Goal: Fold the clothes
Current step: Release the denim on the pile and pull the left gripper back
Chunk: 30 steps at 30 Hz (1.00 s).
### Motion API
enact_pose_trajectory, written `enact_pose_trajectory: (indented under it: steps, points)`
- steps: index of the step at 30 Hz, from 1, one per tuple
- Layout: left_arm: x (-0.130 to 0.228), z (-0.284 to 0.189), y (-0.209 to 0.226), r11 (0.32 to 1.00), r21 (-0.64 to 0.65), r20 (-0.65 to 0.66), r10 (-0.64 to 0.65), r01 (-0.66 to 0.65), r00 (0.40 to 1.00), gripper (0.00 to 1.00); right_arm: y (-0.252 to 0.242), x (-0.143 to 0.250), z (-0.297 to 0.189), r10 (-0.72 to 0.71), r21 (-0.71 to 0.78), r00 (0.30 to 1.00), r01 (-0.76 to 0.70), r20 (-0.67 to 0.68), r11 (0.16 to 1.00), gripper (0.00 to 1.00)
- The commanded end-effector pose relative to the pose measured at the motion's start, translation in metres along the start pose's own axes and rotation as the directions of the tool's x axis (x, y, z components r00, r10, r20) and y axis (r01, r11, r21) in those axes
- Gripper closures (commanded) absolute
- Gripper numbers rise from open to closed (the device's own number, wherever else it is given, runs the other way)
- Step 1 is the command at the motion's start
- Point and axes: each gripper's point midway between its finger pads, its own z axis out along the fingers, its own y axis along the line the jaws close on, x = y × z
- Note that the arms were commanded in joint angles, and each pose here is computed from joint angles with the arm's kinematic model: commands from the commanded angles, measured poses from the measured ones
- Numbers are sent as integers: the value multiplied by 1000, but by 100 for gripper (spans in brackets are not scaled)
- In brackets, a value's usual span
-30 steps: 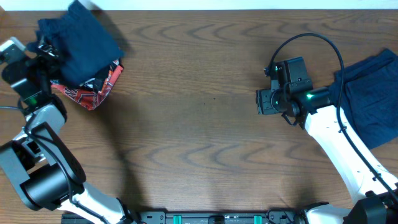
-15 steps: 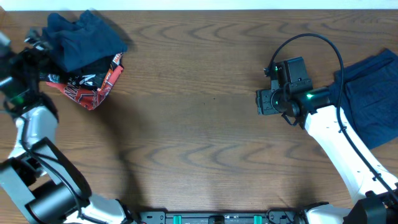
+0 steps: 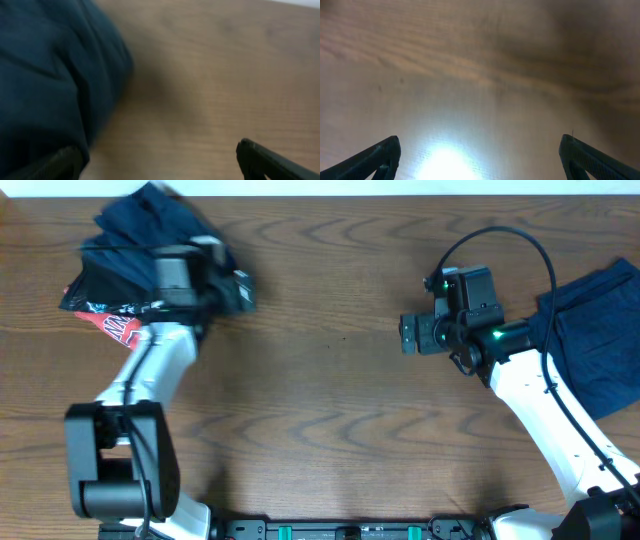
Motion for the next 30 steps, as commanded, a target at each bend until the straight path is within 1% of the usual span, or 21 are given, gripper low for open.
enact_pose_trajectory:
  steps: [1,3,6,8,11,14,17,20,26,30]
  points:
    - [24,2,-24,995,-12,-88,97,-99,991,2,-7,-17,-1,20,15,998,-21,65,1000,1]
    - [44,1,-37,993,9,-163,113,-114,980,2,-15,-31,-2,31,33,992,-35,121,999,1]
    - [71,-8,-44,995,9,-269,94,-95,959,2,-40,-44,-5,70,71,983,-83,172,994,1]
    - [85,-23,-43,998,-5,-333,61,-67,941,2,-58,-43,-7,103,89,980,-120,171,989,1]
    - [87,-49,-41,998,-26,-357,47,-60,933,2,-78,-33,-12,147,105,979,-162,138,981,1]
    - [70,-75,-38,995,-62,-291,57,-78,955,2,-94,-21,-18,186,134,977,-199,105,971,1]
    - [45,-99,-45,995,-53,-183,72,-83,981,2,-97,-13,-19,198,145,977,-207,76,968,1]
    - [25,-116,-51,995,-40,-87,85,-89,993,2,-97,-7,-19,202,148,978,-208,55,967,1]
    - [0,-129,-58,995,-27,26,96,-95,995,2,-97,-5,-19,203,150,978,-208,45,967,1]
    - [-24,-131,-63,992,-19,124,123,-121,985,2,-97,-2,-19,206,151,978,-209,35,966,1]
